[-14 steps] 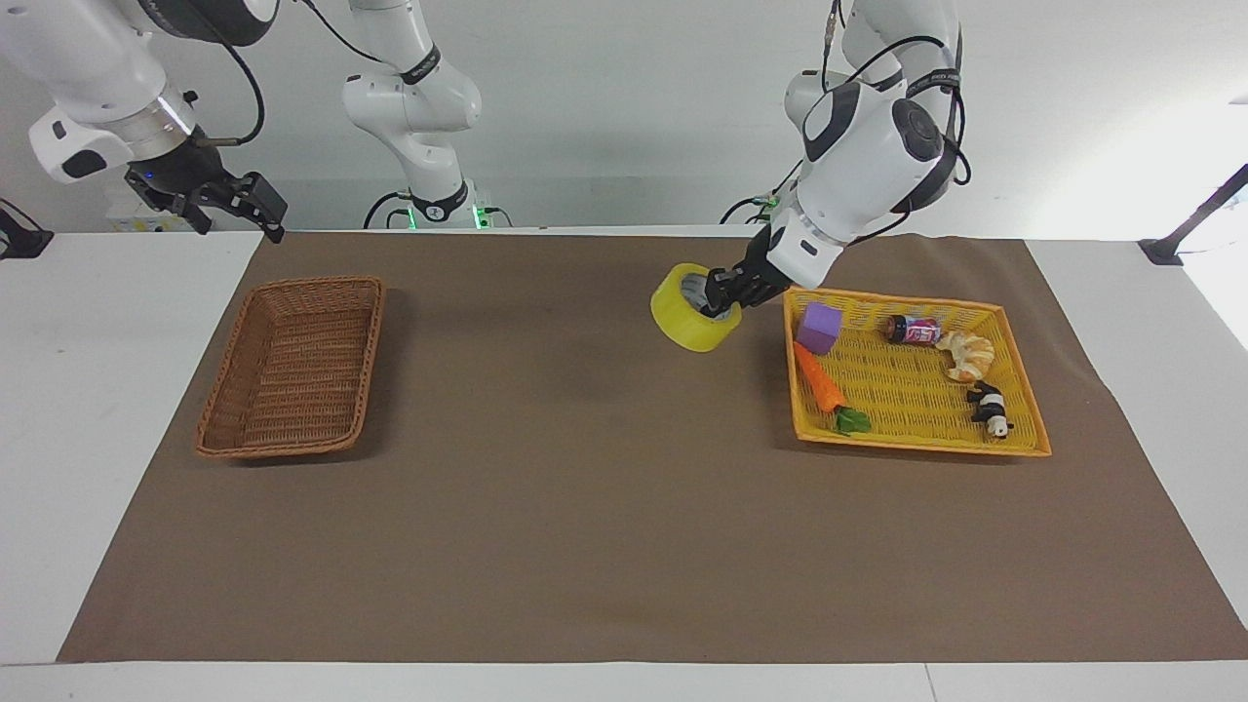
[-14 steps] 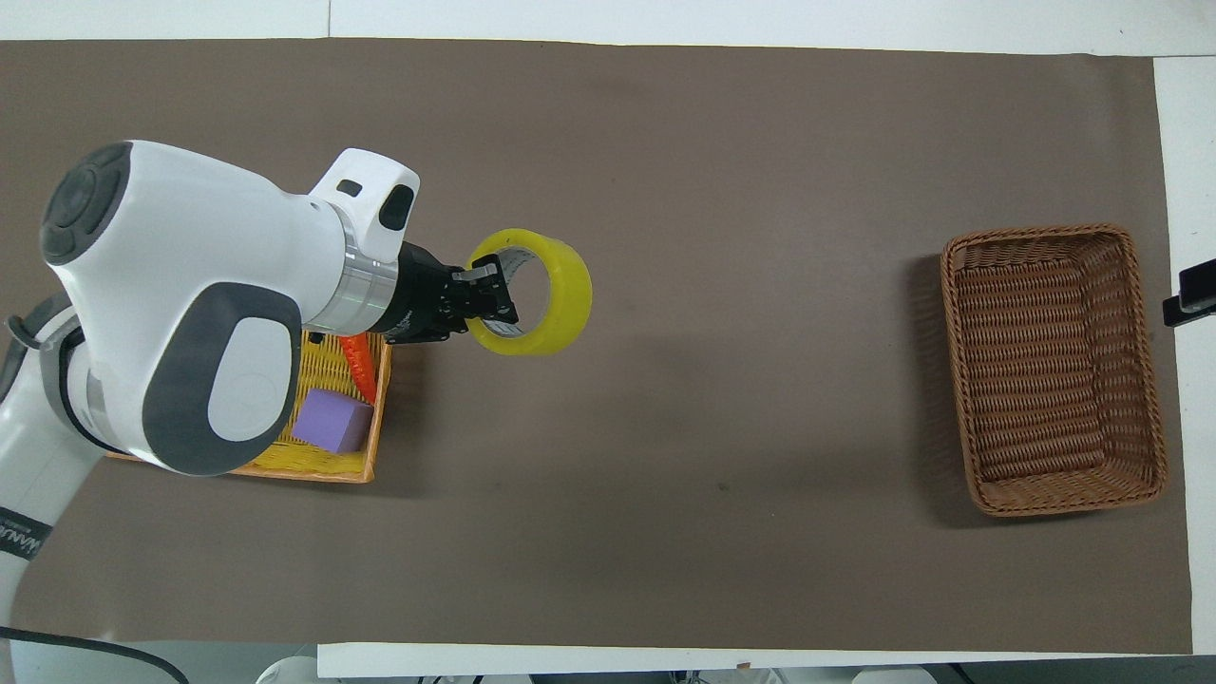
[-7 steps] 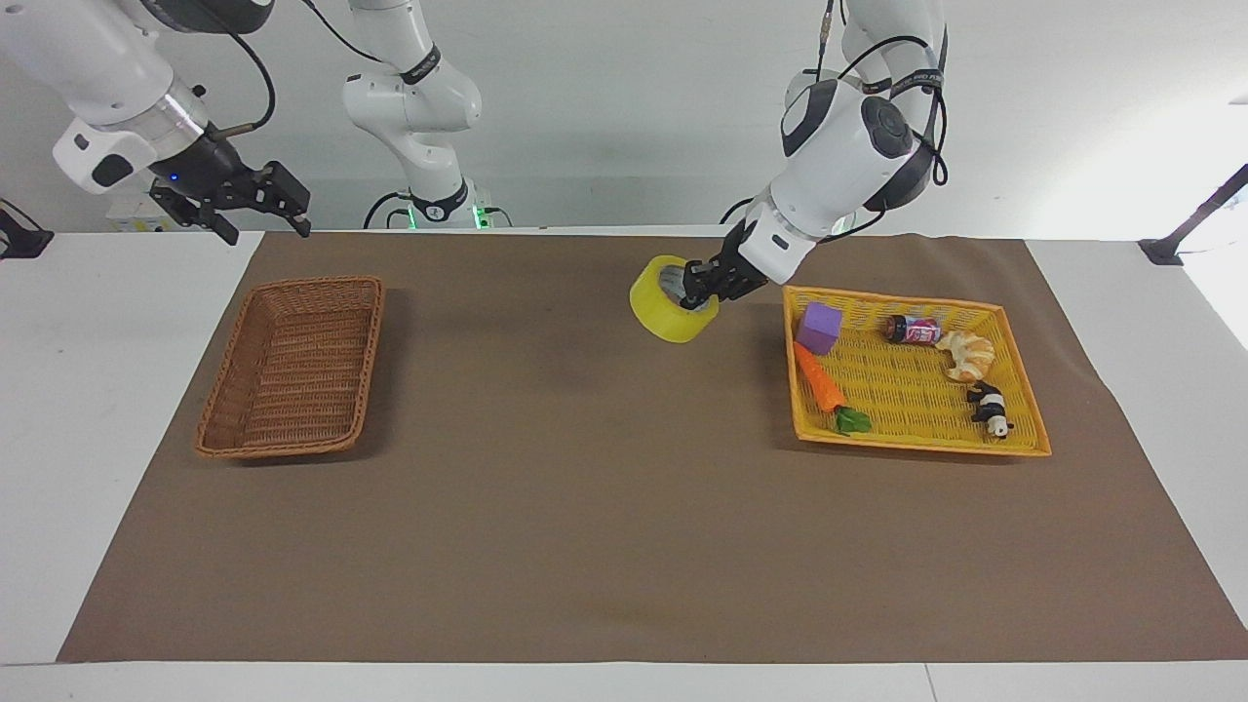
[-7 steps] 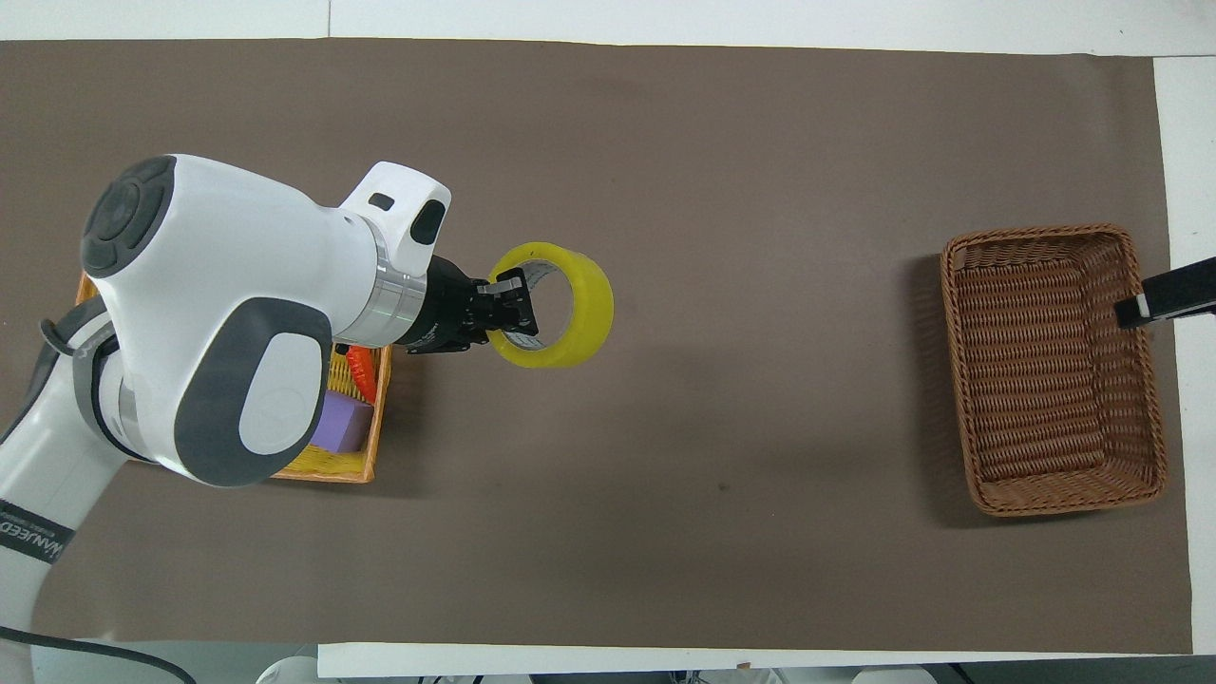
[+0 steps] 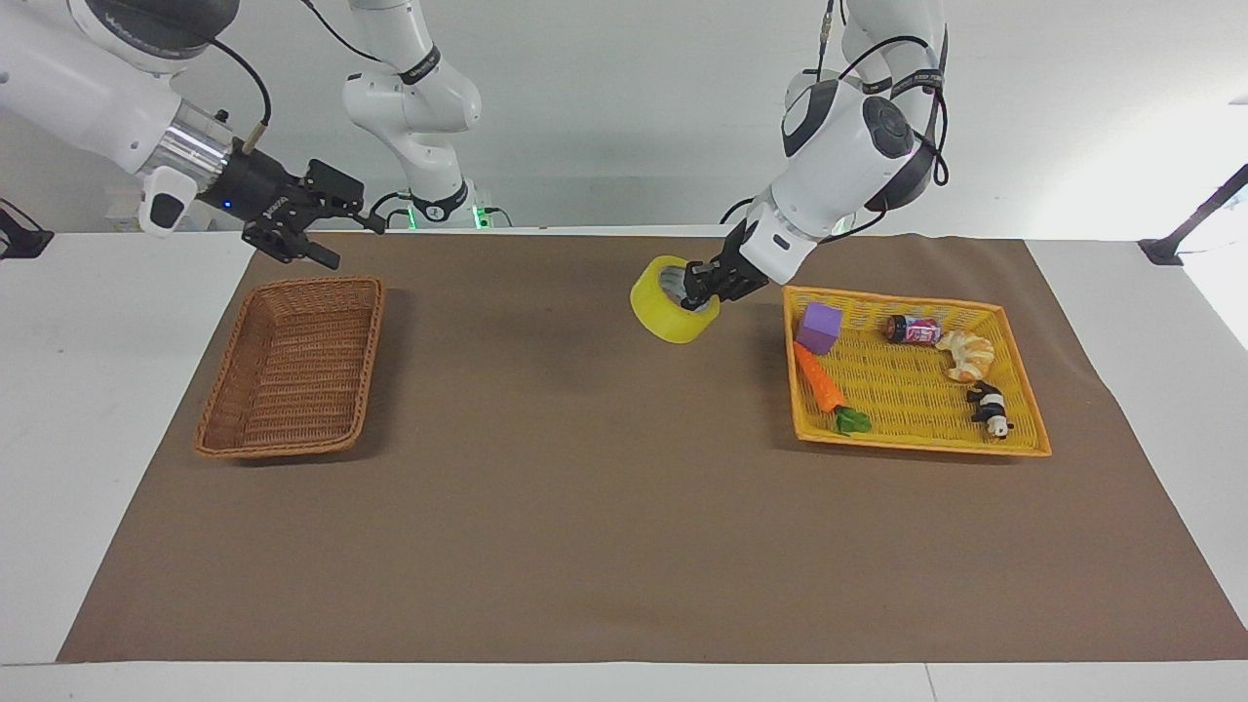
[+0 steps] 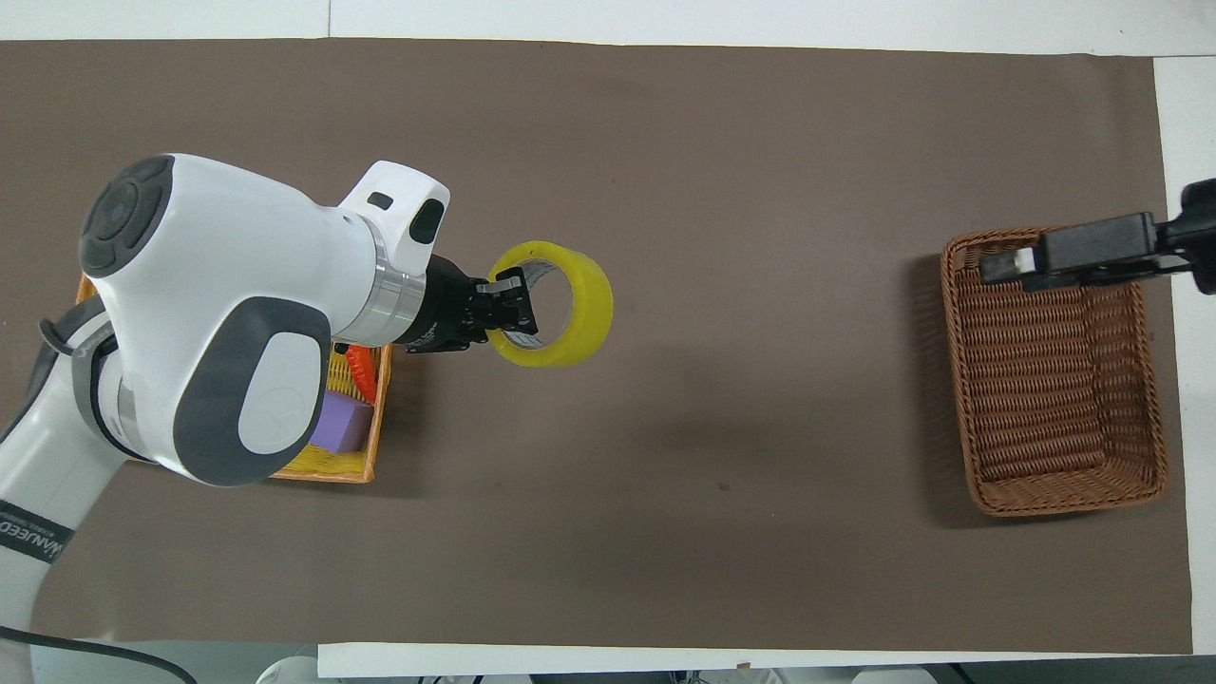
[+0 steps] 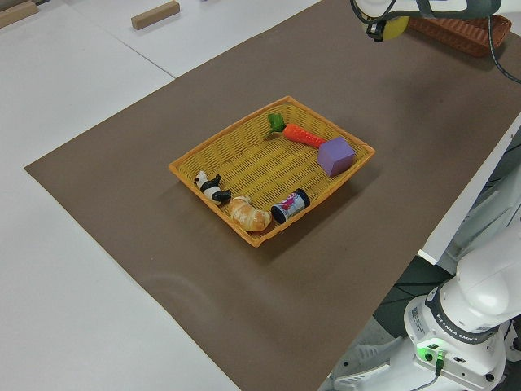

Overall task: Move tape to another basket
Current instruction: 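Hold the tape with the left gripper while the right gripper reaches it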

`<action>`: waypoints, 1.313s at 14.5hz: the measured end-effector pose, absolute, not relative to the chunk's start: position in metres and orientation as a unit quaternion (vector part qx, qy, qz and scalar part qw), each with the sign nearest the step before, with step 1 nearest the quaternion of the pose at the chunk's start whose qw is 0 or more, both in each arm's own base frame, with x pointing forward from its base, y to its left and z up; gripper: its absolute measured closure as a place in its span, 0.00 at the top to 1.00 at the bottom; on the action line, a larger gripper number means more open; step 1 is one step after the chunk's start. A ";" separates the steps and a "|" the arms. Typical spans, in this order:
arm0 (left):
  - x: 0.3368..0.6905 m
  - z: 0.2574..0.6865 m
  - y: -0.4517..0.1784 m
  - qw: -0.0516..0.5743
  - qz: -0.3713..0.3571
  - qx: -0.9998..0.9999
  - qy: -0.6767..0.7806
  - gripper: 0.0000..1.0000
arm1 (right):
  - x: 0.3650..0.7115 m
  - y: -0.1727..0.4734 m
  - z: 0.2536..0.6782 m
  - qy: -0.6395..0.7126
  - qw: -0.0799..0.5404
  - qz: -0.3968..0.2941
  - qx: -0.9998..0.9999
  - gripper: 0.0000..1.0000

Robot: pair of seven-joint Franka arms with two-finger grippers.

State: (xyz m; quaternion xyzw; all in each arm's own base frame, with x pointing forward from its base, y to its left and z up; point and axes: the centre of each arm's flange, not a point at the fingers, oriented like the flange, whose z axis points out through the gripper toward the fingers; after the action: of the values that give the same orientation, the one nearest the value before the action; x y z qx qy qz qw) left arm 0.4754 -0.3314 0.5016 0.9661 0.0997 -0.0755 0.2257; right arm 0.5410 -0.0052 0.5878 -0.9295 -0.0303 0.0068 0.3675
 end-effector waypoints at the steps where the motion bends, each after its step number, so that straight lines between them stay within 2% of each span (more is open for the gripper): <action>1: 0.475 0.502 -0.331 0.226 -0.075 0.966 0.100 0.22 | 0.545 0.020 0.582 -0.036 0.385 0.001 -0.922 1.00; 5: 0.475 0.501 -0.332 0.225 -0.076 0.966 0.101 0.22 | 0.554 0.107 0.551 -0.013 0.450 -0.010 -0.893 1.00; 10: 0.473 0.501 -0.335 0.225 -0.079 0.965 0.107 0.22 | 0.549 0.200 0.516 -0.030 0.467 0.011 -0.884 1.00; 19: 0.472 0.500 -0.335 0.223 -0.080 0.966 0.108 0.22 | 0.546 0.245 0.491 -0.015 0.472 0.018 -0.881 1.00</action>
State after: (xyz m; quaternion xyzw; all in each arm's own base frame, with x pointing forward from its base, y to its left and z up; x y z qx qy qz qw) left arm 0.4723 -0.3354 0.4999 0.9655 0.1079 -0.0802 0.2229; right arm 0.5461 0.2452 0.4909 -0.8813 -0.0147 0.0180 0.4721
